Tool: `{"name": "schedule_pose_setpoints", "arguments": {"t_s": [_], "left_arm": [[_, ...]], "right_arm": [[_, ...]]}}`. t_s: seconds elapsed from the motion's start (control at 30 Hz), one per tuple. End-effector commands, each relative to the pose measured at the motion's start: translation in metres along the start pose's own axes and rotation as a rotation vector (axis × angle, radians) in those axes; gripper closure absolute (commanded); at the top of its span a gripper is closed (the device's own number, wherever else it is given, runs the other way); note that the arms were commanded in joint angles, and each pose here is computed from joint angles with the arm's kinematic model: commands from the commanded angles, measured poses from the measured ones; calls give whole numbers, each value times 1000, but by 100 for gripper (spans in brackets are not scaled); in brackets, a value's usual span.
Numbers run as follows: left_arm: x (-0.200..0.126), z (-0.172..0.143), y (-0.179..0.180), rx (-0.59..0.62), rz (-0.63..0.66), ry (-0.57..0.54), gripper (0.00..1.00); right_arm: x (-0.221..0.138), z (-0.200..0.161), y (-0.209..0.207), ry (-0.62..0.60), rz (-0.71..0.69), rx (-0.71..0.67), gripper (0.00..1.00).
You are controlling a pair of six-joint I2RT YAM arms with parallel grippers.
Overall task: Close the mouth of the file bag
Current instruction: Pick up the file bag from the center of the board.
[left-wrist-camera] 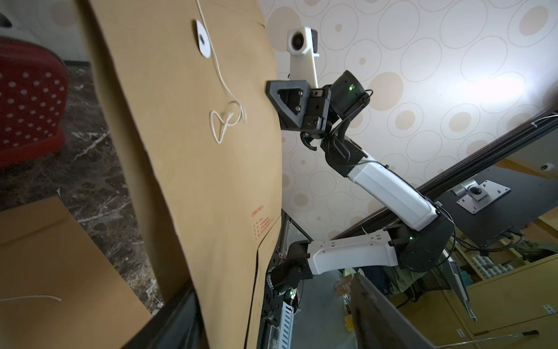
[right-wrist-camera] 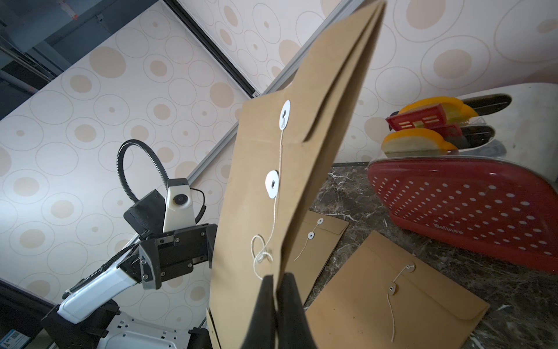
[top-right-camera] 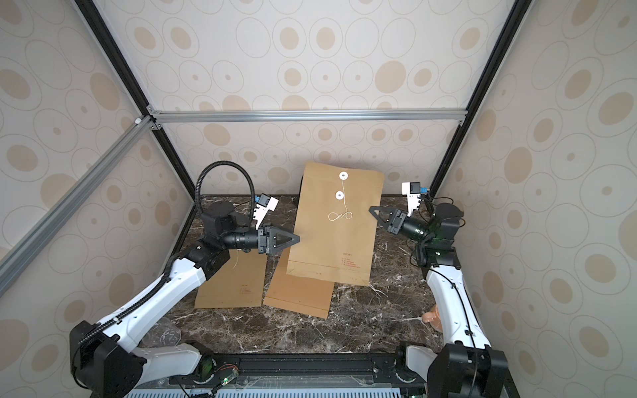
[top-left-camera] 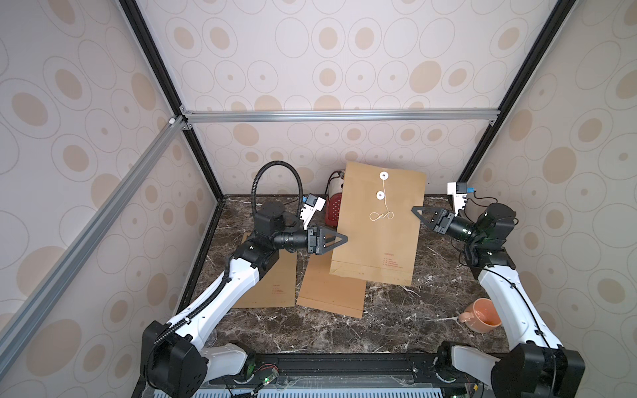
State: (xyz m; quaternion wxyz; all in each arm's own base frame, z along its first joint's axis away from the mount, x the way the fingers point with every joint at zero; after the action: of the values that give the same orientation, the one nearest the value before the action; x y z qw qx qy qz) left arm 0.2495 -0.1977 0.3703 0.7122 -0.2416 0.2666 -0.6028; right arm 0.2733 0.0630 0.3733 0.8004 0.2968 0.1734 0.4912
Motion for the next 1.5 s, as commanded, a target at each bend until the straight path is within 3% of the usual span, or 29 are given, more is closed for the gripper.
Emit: {"name": "schedule_pose_setpoints", "arguments": {"t_s": [0.0,0.53,0.77,0.87,0.93,1.0,1.03,1.07,1.1,1.17,1.37,1.4,1.47], "left_arm": [[0,35,-13,110,30,-83,21],[19,45,36,80,67,-110,12],[20,44,34,95,-40,-159,12],[20,41,30,103,-98,-141,19],[17,41,25,106,-133,-166,31],[14,43,19,104,-161,-195,55],[13,43,17,104,-169,-207,72],[12,44,15,107,-170,-212,81],[11,43,15,108,-166,-213,82],[11,41,15,112,-148,-202,99],[7,41,9,143,-114,-199,100],[6,40,8,148,-105,-196,100],[4,38,7,169,-68,-181,100]], "right_arm": [[-4,1,27,28,74,-69,100],[-22,1,84,1,145,-206,100],[-16,0,77,-5,170,-185,100],[-13,1,71,-4,157,-187,100],[-11,1,65,-4,145,-182,100],[-9,1,58,3,137,-173,100],[-8,1,55,7,131,-170,100],[-7,0,52,13,126,-167,100],[-6,0,50,18,120,-165,100],[-6,-3,46,30,104,-166,100],[-9,-10,44,40,28,-200,100],[-10,-11,44,40,15,-207,98],[-13,-12,44,23,-54,-215,79]]}}
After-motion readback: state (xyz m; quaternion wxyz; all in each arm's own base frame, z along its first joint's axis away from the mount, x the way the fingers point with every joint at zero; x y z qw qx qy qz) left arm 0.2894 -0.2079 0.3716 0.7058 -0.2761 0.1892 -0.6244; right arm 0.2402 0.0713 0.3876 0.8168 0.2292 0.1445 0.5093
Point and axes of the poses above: each gripper's point midway between its finger pads, its own x axis out along the fingers, its own y axis along the line the jaws close on, z = x × y, the point moved 9 cm from there along -x, back along the fingers
